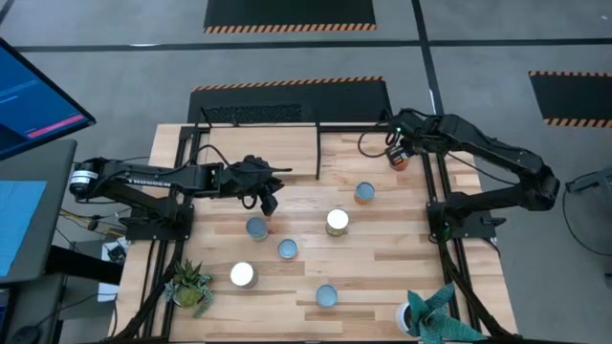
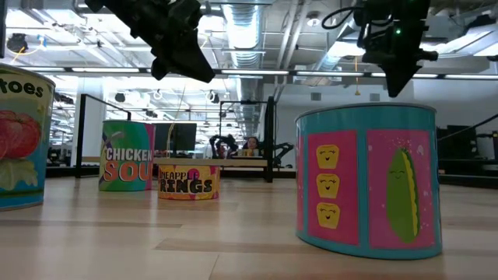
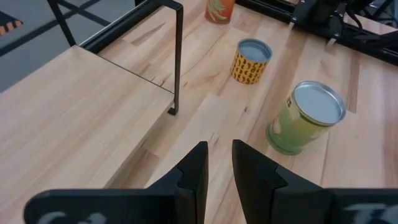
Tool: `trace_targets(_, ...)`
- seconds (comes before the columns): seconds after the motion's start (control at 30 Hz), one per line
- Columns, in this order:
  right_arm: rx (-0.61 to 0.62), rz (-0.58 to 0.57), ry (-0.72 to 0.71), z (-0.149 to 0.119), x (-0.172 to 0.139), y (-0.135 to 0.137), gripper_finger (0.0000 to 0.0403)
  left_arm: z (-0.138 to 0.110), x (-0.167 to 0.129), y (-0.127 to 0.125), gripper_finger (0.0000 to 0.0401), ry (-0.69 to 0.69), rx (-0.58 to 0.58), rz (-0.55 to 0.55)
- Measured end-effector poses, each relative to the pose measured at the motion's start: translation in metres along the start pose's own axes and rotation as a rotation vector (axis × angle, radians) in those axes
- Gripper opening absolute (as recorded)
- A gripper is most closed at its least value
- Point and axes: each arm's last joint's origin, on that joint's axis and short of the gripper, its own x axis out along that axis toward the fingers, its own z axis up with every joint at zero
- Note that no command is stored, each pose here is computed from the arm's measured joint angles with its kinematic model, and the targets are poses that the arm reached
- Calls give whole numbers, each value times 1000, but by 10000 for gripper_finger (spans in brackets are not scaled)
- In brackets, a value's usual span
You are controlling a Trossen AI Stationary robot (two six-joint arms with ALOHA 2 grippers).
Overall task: Pick and place cans onto a shelf
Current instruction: Put the green peas can on the shelf
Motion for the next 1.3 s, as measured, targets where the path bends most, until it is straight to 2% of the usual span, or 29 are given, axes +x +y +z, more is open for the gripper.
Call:
trace_targets(0.13, -6, 40, 0, 4, 3, -3, 95, 0, 0, 0, 62, 1, 1, 0)
trace_targets(0.27, 18, 57, 60, 7, 12, 0, 150, 0, 0, 0, 62, 2, 1, 1)
trace_targets(0.43, 109, 15, 143, 12, 33, 13, 212, -1, 0, 1, 62, 12, 4, 6)
trace_targets(0.53, 145, -19, 175, 16, 47, 23, 230, -2, 0, 1, 62, 16, 5, 8)
trace_targets(0.83, 89, -199, 191, 16, 77, 49, 218, -2, 0, 1, 62, 20, 5, 10)
trace_targets(1.3, 30, -322, 341, 12, 123, 60, 195, -2, 0, 1, 62, 25, 3, -4)
